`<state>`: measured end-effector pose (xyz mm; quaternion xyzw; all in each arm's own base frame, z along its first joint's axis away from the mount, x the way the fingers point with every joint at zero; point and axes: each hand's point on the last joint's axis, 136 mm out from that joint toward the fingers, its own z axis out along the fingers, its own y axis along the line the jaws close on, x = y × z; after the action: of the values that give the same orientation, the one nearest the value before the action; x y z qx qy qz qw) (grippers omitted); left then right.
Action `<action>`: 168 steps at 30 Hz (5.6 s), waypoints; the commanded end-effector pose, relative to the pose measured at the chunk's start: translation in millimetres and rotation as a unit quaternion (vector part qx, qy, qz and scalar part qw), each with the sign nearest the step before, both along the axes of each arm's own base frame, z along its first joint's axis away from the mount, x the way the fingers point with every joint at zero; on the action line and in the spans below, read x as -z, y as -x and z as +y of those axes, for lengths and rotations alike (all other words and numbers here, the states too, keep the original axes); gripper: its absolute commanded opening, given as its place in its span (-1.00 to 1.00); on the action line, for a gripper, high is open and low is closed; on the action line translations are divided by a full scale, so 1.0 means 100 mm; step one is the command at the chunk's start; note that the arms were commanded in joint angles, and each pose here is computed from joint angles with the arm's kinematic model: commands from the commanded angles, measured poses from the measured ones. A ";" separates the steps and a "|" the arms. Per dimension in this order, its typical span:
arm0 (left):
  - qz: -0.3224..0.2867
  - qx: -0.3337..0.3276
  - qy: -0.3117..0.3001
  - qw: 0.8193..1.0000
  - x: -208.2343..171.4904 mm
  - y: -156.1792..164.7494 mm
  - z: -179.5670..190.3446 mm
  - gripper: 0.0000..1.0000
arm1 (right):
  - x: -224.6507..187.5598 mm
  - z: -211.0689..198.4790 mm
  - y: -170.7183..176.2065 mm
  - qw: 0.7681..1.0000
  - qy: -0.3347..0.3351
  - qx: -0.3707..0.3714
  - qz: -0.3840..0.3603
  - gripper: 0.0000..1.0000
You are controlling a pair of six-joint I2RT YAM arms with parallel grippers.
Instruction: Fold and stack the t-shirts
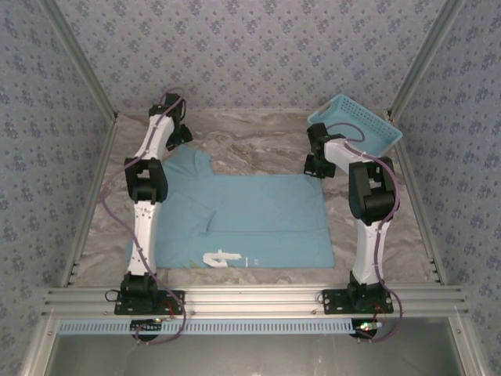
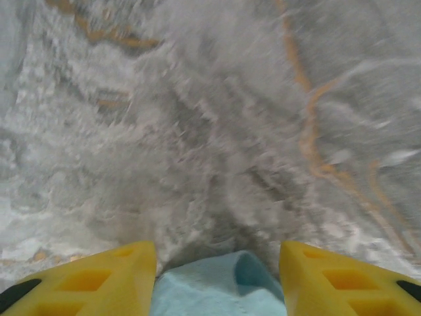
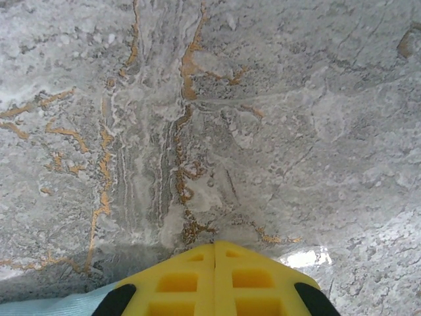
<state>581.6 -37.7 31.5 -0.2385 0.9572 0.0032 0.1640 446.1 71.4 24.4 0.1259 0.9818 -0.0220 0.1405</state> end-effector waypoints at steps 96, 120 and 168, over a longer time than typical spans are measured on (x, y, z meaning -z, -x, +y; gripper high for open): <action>0.114 -0.186 -0.069 0.973 -0.82 4.35 0.71 -1.00 | -0.27 -0.25 2.08 0.996 -0.040 0.052 0.059 -1.00; 0.083 -0.213 -0.069 0.971 -0.95 4.37 0.72 -0.38 | -0.54 -0.36 2.23 0.996 -0.005 0.083 0.022 -0.35; 0.045 -0.160 0.092 0.982 -0.60 2.80 0.07 -0.70 | -0.42 0.54 1.72 0.994 -0.109 0.011 0.012 -0.46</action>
<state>283.8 -13.2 94.9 -0.4036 0.9098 -0.0118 0.0958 273.9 104.2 72.8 0.1771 0.9737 0.0623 0.1295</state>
